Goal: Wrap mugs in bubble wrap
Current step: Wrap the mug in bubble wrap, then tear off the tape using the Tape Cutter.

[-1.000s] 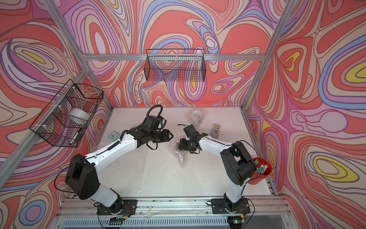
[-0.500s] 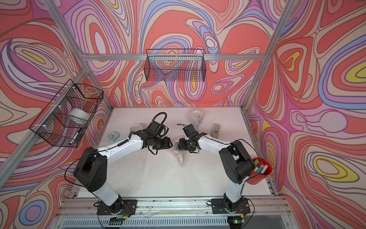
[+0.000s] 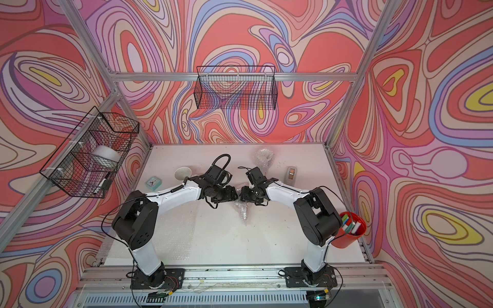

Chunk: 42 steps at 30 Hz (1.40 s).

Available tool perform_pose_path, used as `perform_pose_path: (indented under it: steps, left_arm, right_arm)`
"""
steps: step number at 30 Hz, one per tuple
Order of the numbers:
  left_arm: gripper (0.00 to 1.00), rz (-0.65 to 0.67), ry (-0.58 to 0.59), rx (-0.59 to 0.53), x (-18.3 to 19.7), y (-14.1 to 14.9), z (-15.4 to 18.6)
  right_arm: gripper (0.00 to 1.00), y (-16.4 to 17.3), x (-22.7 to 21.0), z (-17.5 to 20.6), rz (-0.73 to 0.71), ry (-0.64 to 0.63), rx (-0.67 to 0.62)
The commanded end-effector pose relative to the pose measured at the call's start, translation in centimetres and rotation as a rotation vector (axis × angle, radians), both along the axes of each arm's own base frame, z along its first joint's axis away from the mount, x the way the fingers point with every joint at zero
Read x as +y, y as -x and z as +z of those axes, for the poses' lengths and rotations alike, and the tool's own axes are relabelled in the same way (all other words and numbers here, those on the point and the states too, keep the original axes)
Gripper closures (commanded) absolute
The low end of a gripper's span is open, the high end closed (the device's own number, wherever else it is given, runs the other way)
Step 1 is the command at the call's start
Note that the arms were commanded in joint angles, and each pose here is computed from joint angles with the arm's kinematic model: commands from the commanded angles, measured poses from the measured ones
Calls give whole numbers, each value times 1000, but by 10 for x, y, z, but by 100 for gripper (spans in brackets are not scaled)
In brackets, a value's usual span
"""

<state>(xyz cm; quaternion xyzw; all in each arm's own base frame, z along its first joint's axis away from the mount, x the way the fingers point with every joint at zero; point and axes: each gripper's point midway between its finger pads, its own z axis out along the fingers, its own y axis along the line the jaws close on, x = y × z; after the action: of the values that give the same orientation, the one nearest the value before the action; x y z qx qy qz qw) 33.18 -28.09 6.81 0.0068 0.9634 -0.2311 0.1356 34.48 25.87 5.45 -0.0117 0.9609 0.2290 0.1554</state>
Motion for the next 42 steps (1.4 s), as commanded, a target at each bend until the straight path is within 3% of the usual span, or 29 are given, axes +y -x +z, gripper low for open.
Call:
perform_pose_path:
  steps: [1, 6, 9, 17, 23, 29, 35, 42]
  left_arm:
    - [33, 2, -153, 165, 22, 37, -58]
    - [35, 14, -158, 157, 25, 38, -55]
    - [35, 10, -162, 148, 25, 35, -50]
    - [35, 4, -138, 138, 16, 28, -37]
    - [35, 52, -115, 137, 13, 24, -30]
    - [35, 90, -120, 132, 12, 18, -26]
    - [35, 109, -136, 136, 11, 12, -25]
    - [35, 120, -146, 135, 11, 9, -22]
  right_arm:
    - [41, 6, 5, -13, 25, -8, 45]
    - [40, 3, 10, 14, 42, -60, -7]
    - [32, -4, 1, 41, 13, -87, -72]
    - [31, -21, -72, 85, -155, -99, -188]
    - [41, -38, -169, 81, -406, -42, -141]
    - [49, -53, -238, 74, -530, -145, -107]
    - [60, -85, -255, 65, -512, -226, -91]
    - [62, -99, -268, 36, -517, -285, -22]
